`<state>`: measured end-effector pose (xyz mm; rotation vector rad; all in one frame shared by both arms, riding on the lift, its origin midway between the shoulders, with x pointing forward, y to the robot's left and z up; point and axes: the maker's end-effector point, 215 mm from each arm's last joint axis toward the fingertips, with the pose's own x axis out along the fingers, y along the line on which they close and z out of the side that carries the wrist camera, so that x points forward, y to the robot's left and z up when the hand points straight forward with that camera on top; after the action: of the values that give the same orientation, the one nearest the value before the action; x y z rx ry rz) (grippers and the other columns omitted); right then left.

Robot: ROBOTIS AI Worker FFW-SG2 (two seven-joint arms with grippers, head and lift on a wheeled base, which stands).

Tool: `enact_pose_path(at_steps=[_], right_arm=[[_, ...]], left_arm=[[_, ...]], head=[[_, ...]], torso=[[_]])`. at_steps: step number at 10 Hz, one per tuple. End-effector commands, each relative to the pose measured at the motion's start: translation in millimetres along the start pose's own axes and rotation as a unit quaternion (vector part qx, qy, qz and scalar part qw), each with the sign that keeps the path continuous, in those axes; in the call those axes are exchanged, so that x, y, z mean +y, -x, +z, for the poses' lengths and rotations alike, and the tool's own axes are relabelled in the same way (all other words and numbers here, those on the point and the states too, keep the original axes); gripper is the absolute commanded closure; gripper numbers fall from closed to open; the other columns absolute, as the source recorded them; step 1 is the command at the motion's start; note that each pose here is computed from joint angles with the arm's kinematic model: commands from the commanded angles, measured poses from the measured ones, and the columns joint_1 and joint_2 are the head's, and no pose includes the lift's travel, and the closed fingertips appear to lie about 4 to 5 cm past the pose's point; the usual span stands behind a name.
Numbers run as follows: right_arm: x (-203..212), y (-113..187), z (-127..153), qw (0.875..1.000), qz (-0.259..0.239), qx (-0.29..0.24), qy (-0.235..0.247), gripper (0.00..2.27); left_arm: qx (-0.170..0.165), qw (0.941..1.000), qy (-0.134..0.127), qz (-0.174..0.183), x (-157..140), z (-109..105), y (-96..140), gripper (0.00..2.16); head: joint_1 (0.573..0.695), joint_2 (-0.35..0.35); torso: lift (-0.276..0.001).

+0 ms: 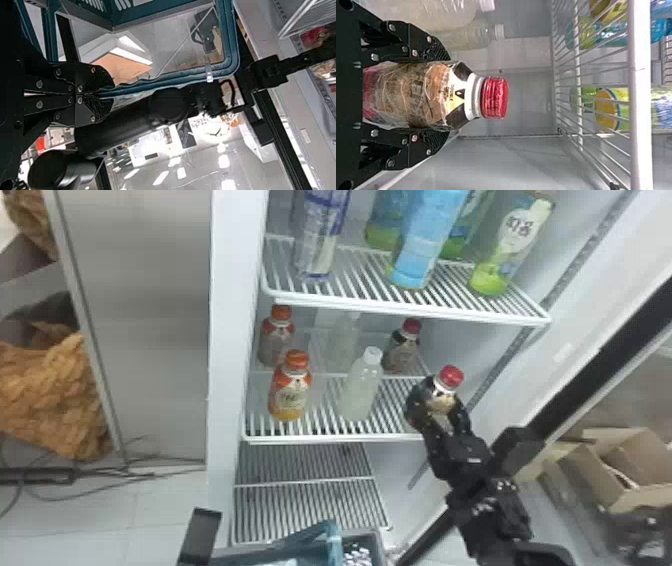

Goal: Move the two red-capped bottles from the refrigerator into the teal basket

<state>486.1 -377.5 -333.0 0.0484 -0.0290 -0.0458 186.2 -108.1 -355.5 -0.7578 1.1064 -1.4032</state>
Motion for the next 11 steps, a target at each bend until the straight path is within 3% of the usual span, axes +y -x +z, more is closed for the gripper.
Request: enact_pose_path(at_steps=[1, 6, 11], right_arm=[[11.4, 19.5, 4.7, 1.000, 0.011, 0.010, -0.017, 0.66], [45.0, 59.6, 10.6, 0.996, 0.054, 0.052, -0.048, 0.66], [75.5, 100.4, -5.1, 0.986, 0.103, 0.112, -0.070, 0.66]], left_arm=[[-0.001, 1.0000, 0.000, 0.001, 0.8, 0.8, 0.6, 1.13], [-0.002, 1.0000, 0.000, 0.002, 1.8, 1.2, 1.0, 1.13], [-0.020, 0.9997, 0.000, 0.012, 11.4, 11.6, 4.1, 1.13]], head=[[0.695, -0.350], [0.695, -0.350], [0.695, -0.350]], torso=[[-0.228], [-0.228], [-0.228]])
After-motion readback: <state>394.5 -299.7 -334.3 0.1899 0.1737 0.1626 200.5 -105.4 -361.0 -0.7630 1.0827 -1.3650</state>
